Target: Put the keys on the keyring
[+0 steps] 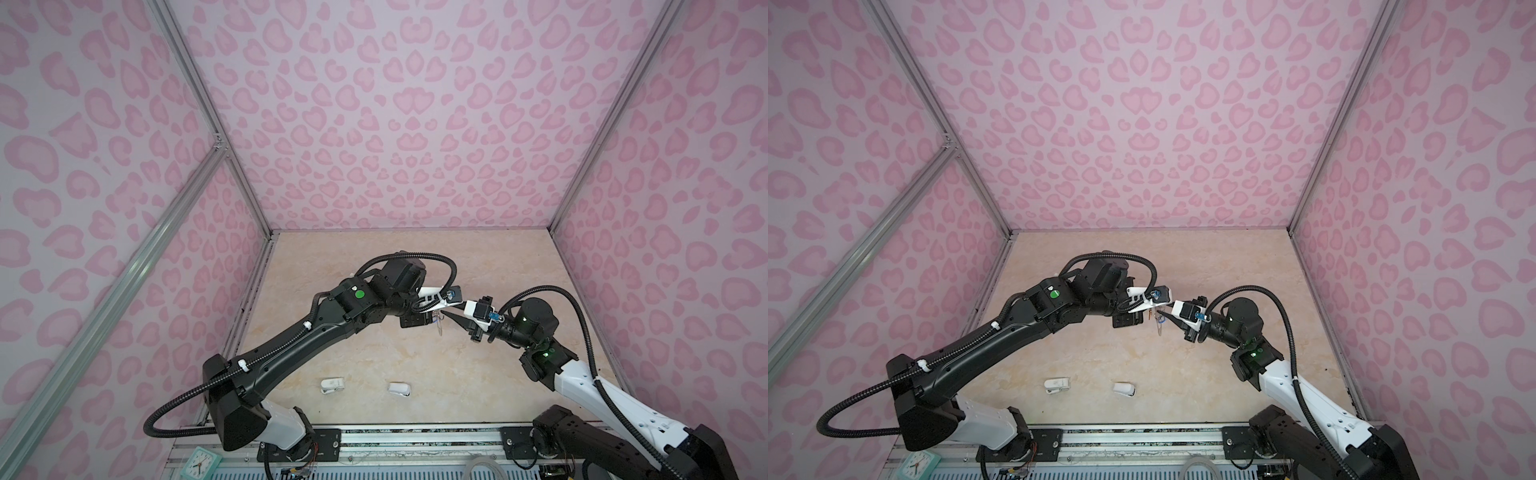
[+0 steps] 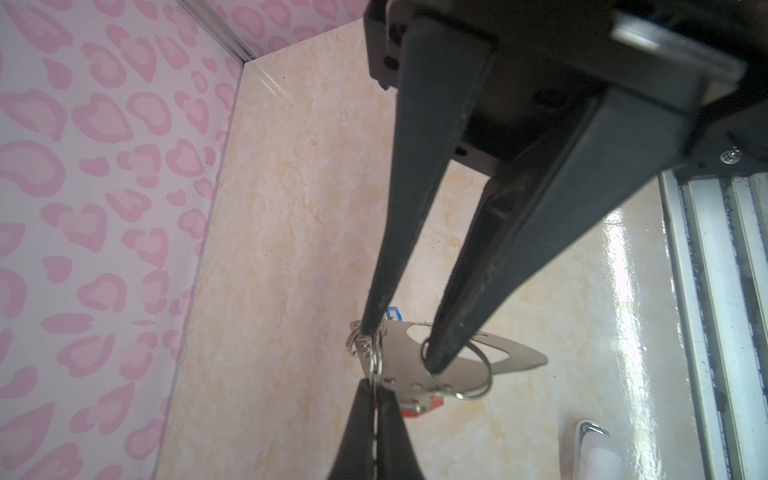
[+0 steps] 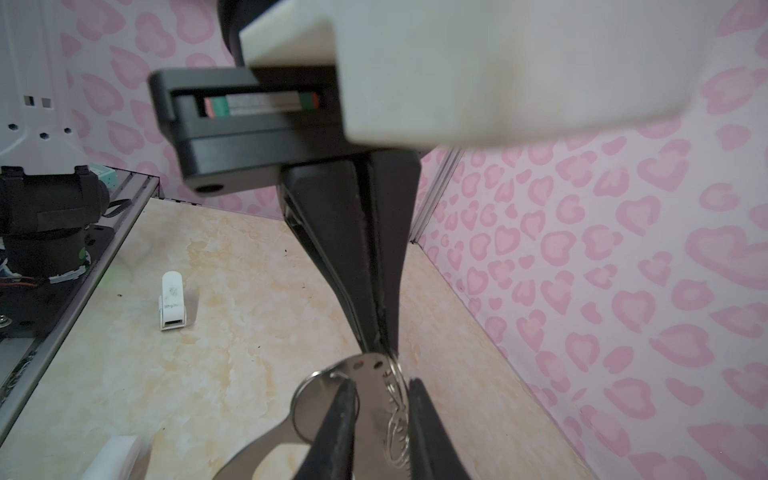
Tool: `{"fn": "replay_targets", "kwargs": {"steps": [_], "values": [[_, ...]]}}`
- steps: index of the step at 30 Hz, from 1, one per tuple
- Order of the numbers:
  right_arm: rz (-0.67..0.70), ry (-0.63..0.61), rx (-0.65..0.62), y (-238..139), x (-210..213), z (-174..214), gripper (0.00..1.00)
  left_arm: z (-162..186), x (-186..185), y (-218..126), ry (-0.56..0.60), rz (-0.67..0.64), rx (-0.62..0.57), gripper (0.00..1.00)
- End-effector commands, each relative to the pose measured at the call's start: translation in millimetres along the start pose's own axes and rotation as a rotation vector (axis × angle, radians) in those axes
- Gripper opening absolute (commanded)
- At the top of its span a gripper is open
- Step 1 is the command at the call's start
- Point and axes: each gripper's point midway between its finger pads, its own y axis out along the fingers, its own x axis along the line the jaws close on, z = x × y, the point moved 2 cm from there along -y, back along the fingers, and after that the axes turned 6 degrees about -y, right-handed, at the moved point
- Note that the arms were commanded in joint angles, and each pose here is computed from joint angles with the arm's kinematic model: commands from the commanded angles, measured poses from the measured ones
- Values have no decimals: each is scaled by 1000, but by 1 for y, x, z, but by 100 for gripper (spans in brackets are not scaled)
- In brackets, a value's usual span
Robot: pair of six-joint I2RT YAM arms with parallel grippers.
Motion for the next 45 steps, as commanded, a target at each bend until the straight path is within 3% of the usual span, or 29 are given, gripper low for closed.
{"fn": "replay_targets", "kwargs": {"steps": [1,20,23,36,45], "values": [[71,15,18,-3,-10,4,27,-11,-9,-3,18,57,-47,3],[222,-42,2,-37,-22,-6,32,-14,-6,-7,15,37,-83,3],[197,-33,34,-34,-20,0,31,-16,-7,-6,15,47,-88,3],[17,20,-40,-17,-1,-8,29,-14,-3,1,12,31,-52,3],[-15,39,-43,-9,0,-6,27,-14,-6,0,14,42,-47,3]]}}
